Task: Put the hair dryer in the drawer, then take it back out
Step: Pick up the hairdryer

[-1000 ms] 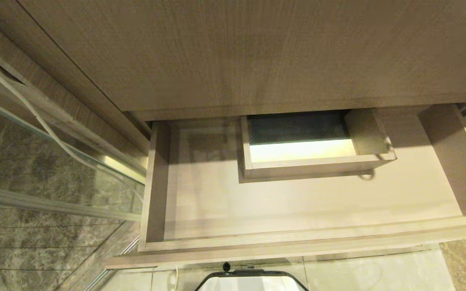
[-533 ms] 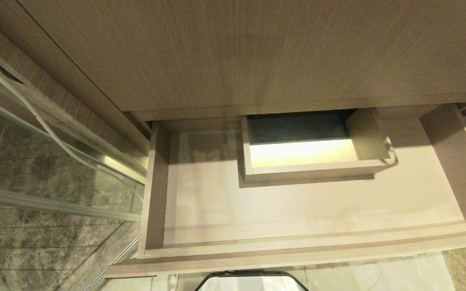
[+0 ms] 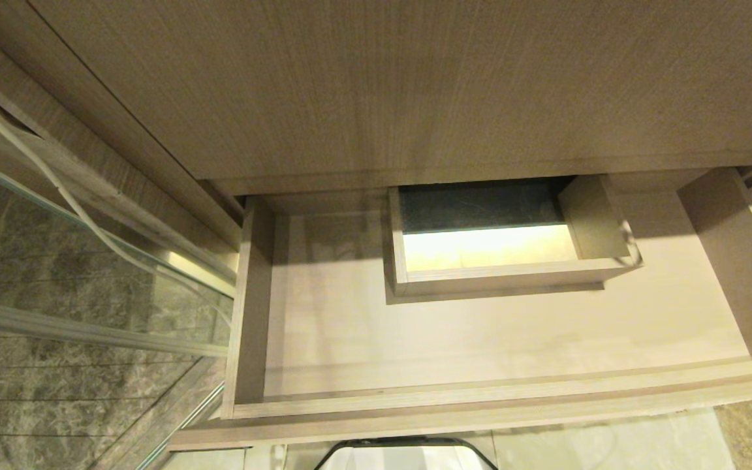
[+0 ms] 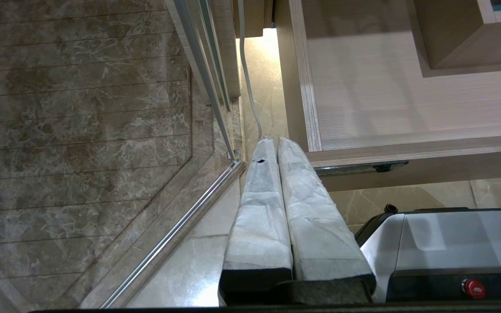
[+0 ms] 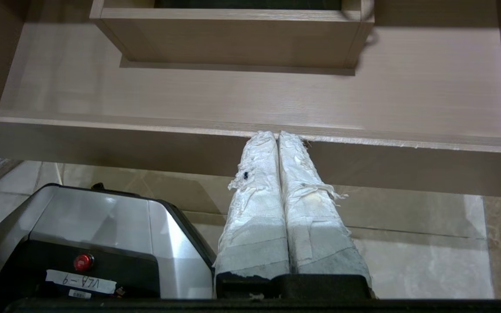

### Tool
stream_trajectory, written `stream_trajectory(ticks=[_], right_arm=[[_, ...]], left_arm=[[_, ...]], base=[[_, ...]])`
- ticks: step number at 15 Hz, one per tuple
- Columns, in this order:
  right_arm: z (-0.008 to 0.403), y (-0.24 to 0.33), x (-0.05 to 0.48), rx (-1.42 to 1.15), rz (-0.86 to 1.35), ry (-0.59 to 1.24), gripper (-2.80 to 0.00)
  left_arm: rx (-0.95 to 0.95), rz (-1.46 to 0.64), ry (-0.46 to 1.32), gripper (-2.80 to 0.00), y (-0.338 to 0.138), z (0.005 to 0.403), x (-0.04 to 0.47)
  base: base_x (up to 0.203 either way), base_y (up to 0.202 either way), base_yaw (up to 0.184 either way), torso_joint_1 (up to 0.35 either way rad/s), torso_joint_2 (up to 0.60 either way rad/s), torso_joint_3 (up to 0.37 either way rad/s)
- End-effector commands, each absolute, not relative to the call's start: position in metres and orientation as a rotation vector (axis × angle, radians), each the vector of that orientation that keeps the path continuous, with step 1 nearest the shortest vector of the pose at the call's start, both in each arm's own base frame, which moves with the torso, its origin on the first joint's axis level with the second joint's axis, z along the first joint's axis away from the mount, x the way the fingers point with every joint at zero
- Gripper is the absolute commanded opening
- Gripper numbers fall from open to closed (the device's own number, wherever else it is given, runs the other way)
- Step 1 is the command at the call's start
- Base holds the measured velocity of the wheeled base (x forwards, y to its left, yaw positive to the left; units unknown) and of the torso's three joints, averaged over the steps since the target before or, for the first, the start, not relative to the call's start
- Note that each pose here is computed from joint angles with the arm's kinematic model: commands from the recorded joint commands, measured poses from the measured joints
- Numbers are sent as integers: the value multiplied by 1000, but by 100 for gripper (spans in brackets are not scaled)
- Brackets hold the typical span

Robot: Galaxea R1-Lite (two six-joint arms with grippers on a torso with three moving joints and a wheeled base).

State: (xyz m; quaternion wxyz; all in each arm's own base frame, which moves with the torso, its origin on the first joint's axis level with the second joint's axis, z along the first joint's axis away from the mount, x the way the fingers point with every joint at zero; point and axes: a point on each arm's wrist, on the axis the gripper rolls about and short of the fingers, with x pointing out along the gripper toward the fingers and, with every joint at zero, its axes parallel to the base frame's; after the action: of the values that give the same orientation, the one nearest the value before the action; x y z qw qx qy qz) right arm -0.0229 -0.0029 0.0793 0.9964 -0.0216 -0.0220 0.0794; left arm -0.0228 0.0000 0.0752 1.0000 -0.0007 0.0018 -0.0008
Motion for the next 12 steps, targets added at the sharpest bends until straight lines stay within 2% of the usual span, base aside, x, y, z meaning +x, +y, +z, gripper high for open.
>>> stream_trajectory(ticks=[1,12], right_arm=[[73,-3,-24,-67,159,-63,-280],[73,-3,-24,-70,159,-63,-280]], left_arm=[[-2,-2,5,-280,0,75,-23],[-2,-2,5,-280,0,75,-23]], base=[[0,0,0,0,0,0],[0,0,0,0,0,0]])
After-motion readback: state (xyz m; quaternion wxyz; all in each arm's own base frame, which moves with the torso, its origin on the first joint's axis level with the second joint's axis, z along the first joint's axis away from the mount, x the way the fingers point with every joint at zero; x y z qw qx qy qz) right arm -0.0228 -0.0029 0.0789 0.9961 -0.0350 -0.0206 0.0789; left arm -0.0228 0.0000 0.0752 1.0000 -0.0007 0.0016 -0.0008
